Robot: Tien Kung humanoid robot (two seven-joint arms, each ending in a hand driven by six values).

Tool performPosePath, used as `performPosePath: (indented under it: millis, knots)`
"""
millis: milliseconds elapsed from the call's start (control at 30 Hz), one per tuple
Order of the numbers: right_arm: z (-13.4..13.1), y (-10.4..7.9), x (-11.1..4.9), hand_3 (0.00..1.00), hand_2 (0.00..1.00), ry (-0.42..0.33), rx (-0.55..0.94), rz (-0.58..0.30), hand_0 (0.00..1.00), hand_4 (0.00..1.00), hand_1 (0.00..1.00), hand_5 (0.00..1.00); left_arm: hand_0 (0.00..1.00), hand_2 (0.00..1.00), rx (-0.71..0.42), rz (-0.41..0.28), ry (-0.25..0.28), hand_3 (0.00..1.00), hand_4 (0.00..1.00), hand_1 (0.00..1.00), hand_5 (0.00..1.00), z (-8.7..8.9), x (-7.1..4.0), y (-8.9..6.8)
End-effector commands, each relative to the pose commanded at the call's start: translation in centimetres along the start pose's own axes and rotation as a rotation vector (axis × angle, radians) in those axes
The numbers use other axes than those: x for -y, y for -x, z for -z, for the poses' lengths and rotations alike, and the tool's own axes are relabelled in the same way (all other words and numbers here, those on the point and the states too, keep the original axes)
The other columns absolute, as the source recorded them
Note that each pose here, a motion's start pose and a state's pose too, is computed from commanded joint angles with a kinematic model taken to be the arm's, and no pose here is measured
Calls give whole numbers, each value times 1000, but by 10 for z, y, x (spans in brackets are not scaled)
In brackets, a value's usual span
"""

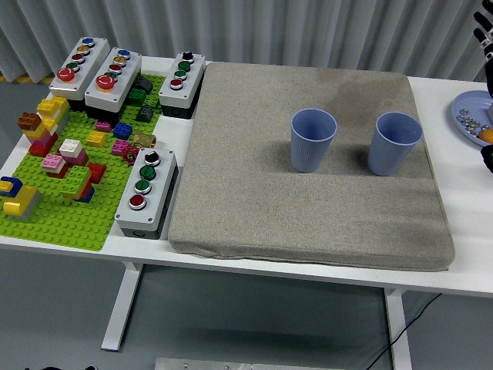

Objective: Pick cup pour cup place

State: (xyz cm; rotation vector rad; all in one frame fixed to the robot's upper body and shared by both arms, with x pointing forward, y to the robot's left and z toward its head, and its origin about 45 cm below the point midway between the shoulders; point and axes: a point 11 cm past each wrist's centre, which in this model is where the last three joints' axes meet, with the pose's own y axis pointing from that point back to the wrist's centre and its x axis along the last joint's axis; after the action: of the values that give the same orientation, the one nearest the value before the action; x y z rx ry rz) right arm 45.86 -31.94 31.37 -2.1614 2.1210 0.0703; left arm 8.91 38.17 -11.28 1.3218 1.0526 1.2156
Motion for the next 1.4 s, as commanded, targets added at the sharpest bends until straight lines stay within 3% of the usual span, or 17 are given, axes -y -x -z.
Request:
performPosePath:
  millis: [33,67,233,267,600,867,1400]
  knots:
    - [-1,1,-1,808,825,5,-20,10,957,842,820,569,776,821,0,0,0,658,507,763,998,0,0,0]
    - [-1,1,-1,977,970,7,-40,16,971,898,886,308,776,821,0,0,0,658,506,763,998,0,0,0]
    - [-20,-7,-17,977,970,68,-183,74,971,898,886,308,776,821,-1,2,4,658,506,763,998,-2,0,1]
    - [-24,-9,-21,998,993,81,-196,80,978,900,903,246,776,821,1,2,5,657,507,763,998,-2,0,1]
    - [-70,-16,-56,998,998,173,-191,74,980,888,911,211,774,820,9,9,9,657,505,763,998,-5,0,5]
    - [-98,-13,-72,957,995,219,-155,61,982,876,908,203,776,819,17,13,8,656,505,762,998,-5,0,7]
    - [-131,-13,-89,947,993,267,-114,13,981,869,905,214,777,818,21,14,6,652,504,763,998,-5,1,8]
